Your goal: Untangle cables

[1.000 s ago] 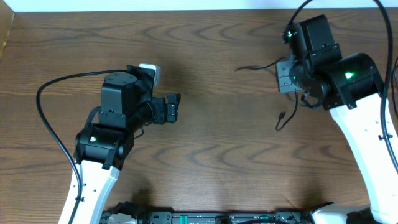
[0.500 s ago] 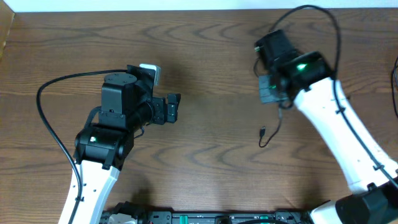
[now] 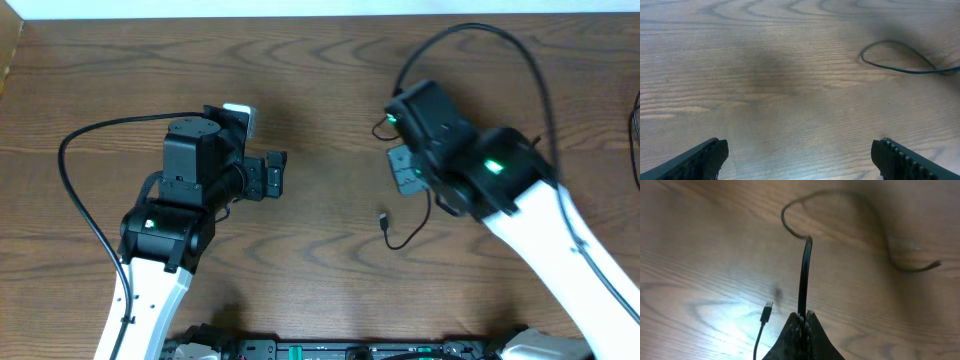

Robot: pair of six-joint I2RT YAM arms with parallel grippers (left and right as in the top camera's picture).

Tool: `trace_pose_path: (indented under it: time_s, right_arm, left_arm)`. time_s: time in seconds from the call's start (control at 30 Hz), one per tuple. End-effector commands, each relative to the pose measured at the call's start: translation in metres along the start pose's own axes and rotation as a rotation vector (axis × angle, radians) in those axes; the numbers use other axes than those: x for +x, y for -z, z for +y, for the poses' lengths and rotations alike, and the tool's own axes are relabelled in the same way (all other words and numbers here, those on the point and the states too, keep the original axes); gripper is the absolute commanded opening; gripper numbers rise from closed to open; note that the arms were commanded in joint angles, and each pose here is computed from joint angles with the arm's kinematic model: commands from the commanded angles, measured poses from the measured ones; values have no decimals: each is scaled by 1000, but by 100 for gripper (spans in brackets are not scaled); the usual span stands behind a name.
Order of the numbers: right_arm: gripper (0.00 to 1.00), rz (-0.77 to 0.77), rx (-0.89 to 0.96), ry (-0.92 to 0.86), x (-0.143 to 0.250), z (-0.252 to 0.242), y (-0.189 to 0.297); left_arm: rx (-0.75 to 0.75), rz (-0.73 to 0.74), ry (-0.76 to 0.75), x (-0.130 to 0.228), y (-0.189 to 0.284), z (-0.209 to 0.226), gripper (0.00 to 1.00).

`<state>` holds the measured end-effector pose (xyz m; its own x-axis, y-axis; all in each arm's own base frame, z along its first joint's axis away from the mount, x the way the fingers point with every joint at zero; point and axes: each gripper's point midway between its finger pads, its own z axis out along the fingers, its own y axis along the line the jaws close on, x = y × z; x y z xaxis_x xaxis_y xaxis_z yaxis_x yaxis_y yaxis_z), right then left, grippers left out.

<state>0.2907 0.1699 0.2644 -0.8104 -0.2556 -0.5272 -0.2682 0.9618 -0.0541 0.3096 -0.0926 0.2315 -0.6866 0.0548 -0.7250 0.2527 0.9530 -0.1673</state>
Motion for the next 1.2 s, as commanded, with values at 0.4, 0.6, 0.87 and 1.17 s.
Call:
trace_pose_path:
  time_s: [0.4,0.6,0.87,1.17]
  right_arm:
    - [1,-325,149,-180,-12,-75,99]
    - [1,-255,288,-245,-19,-116,71]
    - [1,-165,284,-236,-40,-128,13]
    - [1,-160,27,-60,-51,-57,1]
  left_arm:
    - [-9,-29,1,-5,1,2,96]
    - [-6,-30,13,-5,1,2,96]
    - [-6,-30,12,-5,1,2,96]
    - [-14,-30,12,-5,1,3,96]
